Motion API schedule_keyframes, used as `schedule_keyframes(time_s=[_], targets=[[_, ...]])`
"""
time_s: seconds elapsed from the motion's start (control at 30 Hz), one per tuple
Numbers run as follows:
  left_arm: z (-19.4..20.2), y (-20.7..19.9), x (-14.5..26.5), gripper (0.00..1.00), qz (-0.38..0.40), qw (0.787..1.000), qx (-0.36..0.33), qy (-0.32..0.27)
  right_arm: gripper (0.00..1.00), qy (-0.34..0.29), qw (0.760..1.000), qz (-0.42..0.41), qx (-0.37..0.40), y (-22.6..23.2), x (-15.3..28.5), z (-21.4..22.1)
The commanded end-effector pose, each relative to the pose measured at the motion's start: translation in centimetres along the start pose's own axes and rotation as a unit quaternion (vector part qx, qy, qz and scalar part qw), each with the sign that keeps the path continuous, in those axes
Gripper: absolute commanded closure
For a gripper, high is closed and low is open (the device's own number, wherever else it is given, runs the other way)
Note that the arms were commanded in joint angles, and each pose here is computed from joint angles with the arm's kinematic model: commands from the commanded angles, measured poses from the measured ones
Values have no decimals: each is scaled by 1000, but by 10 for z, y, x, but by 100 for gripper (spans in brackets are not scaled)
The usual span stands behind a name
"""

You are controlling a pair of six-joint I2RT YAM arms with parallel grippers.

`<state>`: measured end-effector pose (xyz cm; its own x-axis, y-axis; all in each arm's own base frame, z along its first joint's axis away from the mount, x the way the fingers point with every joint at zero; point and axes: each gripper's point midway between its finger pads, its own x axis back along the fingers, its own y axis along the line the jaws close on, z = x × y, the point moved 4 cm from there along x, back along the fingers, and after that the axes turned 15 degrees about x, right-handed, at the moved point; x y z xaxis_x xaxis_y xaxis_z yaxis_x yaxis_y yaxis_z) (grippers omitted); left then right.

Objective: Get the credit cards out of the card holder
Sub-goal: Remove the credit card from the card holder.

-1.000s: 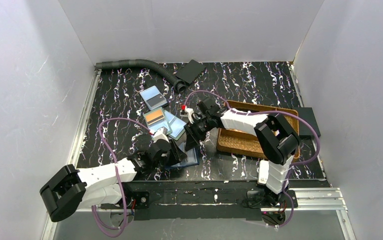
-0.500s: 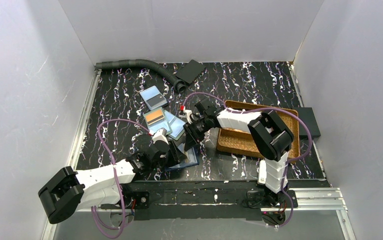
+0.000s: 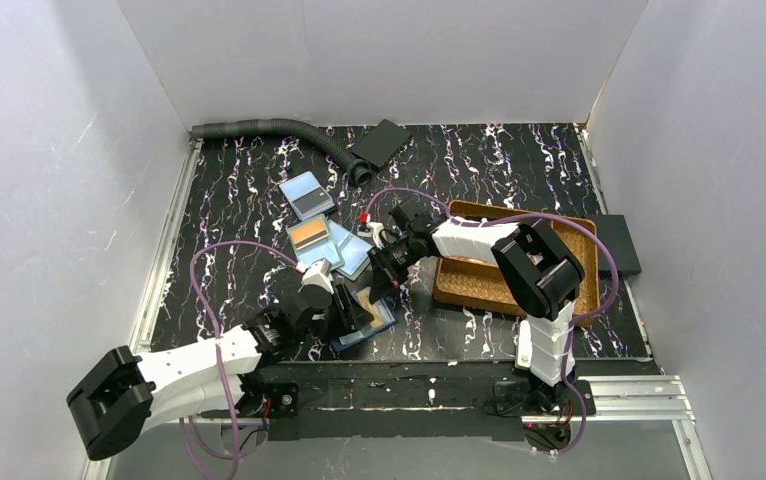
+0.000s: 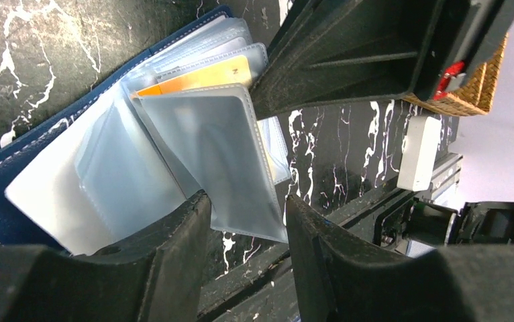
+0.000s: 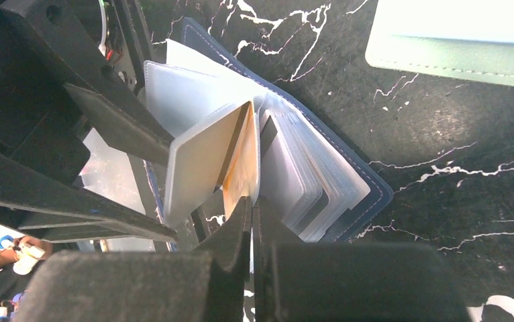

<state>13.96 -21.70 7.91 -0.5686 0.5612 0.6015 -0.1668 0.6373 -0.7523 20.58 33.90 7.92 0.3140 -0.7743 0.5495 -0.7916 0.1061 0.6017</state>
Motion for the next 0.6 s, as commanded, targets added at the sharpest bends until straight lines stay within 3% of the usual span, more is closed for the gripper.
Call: schedule_keyframes(time_s=[0.0, 0.33, 0.47, 0.57], targets=[[-1, 2, 9, 54, 20, 1000, -11, 0, 99, -19, 999, -8, 43, 8, 3, -7], [-4, 11, 10, 50, -7, 1000, 21, -9, 99, -31, 998, -16, 57, 15, 7, -6], [-8, 13, 13, 50, -50, 999, 10, -14, 99, -33, 998, -13, 60, 16, 8, -6], [-10, 5, 15, 46, -41, 999, 5, -13, 99, -35, 997, -13, 62, 17, 8, -7]])
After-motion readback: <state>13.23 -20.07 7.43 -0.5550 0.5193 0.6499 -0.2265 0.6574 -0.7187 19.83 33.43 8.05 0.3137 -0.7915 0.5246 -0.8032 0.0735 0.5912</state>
